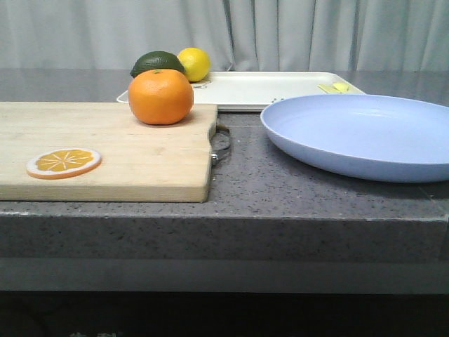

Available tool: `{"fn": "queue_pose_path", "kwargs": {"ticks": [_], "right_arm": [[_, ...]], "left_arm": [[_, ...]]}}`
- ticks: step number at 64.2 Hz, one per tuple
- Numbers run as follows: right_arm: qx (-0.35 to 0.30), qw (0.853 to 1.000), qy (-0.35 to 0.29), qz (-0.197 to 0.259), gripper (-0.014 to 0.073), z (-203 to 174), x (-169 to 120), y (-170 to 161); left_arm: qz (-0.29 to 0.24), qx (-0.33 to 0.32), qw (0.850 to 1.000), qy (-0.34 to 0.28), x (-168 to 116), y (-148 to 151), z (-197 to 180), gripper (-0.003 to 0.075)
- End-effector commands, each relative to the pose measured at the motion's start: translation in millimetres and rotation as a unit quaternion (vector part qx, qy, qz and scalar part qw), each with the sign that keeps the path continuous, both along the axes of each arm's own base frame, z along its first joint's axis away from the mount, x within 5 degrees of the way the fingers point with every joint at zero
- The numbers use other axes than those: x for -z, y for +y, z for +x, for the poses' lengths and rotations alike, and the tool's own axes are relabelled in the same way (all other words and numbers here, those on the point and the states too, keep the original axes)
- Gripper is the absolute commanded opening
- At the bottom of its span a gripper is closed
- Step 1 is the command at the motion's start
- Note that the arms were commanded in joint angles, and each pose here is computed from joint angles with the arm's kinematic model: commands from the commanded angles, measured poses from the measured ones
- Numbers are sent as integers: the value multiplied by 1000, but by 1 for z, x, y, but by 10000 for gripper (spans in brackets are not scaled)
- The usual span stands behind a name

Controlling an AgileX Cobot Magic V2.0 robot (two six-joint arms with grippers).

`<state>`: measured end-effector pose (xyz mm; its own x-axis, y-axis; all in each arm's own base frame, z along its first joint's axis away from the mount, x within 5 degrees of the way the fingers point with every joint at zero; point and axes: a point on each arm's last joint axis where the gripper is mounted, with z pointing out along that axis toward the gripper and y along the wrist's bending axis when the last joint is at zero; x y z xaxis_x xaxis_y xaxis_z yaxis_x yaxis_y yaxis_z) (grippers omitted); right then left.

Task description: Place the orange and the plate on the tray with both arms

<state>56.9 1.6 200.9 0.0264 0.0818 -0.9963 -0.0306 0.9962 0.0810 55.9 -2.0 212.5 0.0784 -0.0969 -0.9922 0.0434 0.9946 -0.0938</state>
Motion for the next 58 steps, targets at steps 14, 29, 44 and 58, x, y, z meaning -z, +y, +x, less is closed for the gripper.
{"fn": "queue_pose_path", "kwargs": {"ticks": [14, 29, 44, 58], "right_arm": [[2, 998, -59, -8, -68, -3, -11, 0], [2, 998, -59, -8, -68, -3, -11, 0], [2, 998, -59, -8, -68, -3, -11, 0], [3, 997, -77, -8, -68, -6, -25, 0]], "left_arm": [[-6, -2, 999, -49, -6, 0, -3, -18], [-6, -2, 999, -49, -6, 0, -3, -18], [-6, -2, 999, -50, -7, 0, -3, -18], [-8, -2, 996, -89, -22, 1, -6, -18]]}}
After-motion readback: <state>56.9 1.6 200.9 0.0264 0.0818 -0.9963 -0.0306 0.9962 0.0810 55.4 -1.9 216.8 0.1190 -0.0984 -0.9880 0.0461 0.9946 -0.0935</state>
